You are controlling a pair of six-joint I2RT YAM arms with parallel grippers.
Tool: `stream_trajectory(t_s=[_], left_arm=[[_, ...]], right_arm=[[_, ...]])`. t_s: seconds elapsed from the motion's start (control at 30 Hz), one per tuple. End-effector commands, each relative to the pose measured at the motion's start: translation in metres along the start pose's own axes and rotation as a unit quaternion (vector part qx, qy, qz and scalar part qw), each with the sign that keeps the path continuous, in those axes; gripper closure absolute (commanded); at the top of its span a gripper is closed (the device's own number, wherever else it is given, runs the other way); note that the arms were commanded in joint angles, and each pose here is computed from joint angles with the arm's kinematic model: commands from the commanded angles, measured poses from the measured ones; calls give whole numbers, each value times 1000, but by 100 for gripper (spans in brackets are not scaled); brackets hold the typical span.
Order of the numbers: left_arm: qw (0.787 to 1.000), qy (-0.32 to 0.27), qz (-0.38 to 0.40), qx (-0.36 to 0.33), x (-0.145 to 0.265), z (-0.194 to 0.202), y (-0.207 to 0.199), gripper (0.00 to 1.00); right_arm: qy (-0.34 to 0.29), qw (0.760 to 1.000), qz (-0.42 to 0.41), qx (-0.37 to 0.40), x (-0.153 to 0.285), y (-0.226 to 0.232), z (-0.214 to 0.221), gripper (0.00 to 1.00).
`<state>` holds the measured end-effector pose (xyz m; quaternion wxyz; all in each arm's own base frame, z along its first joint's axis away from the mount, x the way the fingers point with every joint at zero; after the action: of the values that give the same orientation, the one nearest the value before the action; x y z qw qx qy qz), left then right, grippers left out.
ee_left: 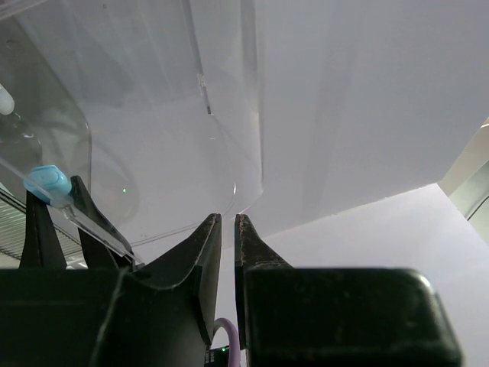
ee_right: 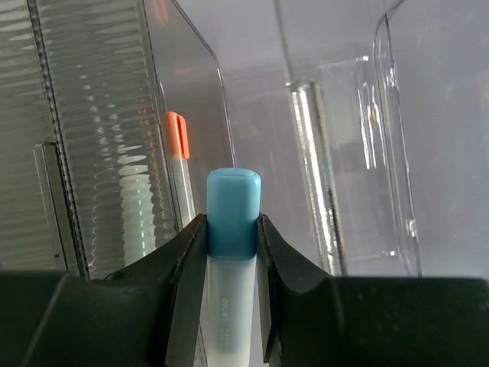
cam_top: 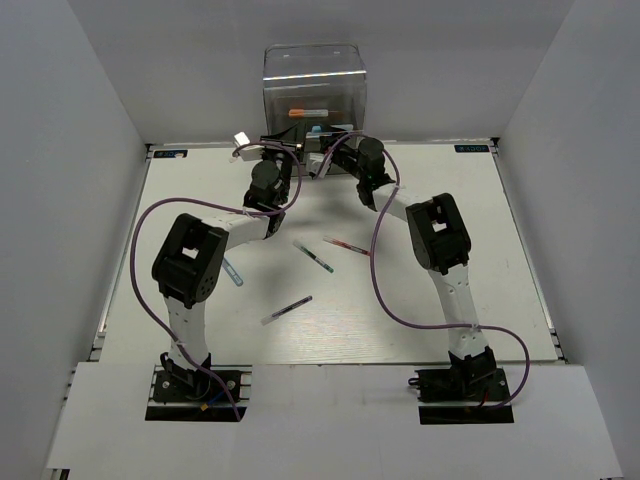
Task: Sort the stationery into containers
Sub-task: Place the stationery in the storage box.
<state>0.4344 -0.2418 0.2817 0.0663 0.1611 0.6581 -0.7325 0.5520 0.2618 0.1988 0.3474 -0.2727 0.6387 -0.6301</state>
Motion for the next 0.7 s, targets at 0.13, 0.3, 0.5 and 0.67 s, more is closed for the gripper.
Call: stream_trajectory(t_s=[0.13,0.3,0.5,0.67], left_arm=[[999,3,39,18,2,-2,-36,76],[999,3,38,17,7,-4,-36,76],[999,-1,34,16,16,-8,-36,76],[999,-1,31,15,22,-10,-36,76]], right_arm=[[40,997,43,-52,4,-35,5,100],[49,994,44,-91,10,-35,3,99],[58,989,37,-132,15,-36,-1,80],[64,987,34,-145,21,-34,-2,65]])
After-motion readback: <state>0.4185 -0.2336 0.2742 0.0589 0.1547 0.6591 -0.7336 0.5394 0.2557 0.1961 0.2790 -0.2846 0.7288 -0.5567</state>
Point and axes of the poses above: each gripper's point midway between its finger pads, its own x axis back along the fingers, its own y axis along the line the jaws close on, z = x × y, the point moved 10 cm from there along x, back along the fingers, and after that the axes turned 11 degrees about x, right-handed, at the moved point
